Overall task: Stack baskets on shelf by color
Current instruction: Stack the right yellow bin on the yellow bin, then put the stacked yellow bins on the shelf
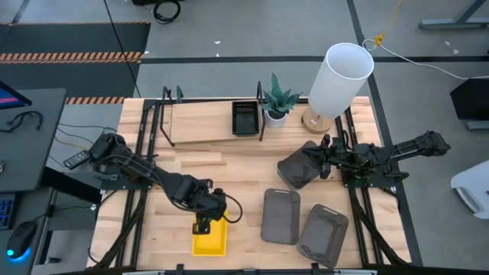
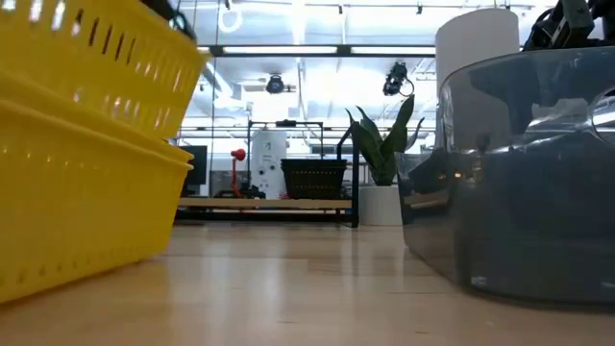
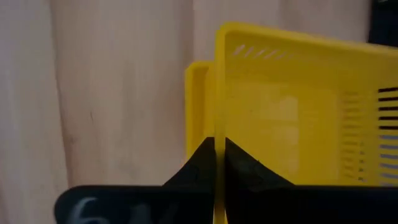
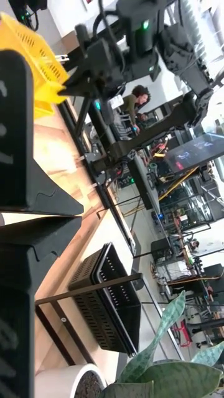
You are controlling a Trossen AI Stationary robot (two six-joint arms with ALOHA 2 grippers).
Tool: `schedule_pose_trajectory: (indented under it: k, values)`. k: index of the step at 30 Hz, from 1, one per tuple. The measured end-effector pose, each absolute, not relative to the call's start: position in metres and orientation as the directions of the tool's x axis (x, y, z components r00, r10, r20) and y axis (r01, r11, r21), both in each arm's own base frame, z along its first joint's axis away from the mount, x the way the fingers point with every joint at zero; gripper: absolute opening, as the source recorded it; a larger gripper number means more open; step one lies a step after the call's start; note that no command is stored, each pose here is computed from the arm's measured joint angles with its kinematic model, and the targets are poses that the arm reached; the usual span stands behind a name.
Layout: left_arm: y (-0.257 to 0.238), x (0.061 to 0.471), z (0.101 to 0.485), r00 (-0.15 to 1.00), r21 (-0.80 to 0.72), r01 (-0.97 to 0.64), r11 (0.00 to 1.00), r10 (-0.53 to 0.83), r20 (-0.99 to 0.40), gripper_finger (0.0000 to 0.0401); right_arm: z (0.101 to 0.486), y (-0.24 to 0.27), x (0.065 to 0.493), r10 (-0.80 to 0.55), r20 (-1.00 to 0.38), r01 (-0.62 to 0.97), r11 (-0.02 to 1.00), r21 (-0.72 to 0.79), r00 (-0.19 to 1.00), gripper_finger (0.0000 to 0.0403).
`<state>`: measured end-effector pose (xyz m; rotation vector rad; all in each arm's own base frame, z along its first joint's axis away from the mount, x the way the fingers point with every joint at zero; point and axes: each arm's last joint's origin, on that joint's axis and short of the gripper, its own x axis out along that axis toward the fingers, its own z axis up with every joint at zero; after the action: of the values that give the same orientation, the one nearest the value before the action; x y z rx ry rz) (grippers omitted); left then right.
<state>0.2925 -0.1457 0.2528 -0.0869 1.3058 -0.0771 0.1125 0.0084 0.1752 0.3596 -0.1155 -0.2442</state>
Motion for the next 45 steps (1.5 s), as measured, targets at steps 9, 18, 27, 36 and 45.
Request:
schedule_pose_trajectory:
  k: [9,18,27,36,45]
  values:
    - [-0.143,0.287,0.242,0.292,-0.125,0.000,0.992,-0.120,-0.949,0.0020,0.176,0.008,0.113,-0.257,0.072,0.214,0.907,0.363,0.964,0.0019]
    - [-0.138,0.286,0.229,0.283,-0.131,-0.072,0.989,-0.106,-0.953,0.0160,0.177,0.008,0.112,-0.257,0.081,0.211,0.906,0.367,0.963,0.0019]
    - [-0.176,0.292,0.258,0.424,-0.295,0.036,0.955,-0.282,-0.861,0.0210,0.177,0.008,0.112,-0.257,0.081,0.211,0.906,0.367,0.963,0.0019]
    - [-0.227,0.283,0.242,0.460,-0.392,-0.039,0.919,-0.332,-0.823,0.0208,0.176,0.008,0.112,-0.257,0.080,0.211,0.906,0.366,0.963,0.0019]
    - [-0.253,0.279,0.216,0.438,-0.381,-0.067,0.922,-0.316,-0.842,0.0219,0.176,0.008,0.112,-0.257,0.081,0.211,0.906,0.367,0.963,0.0019]
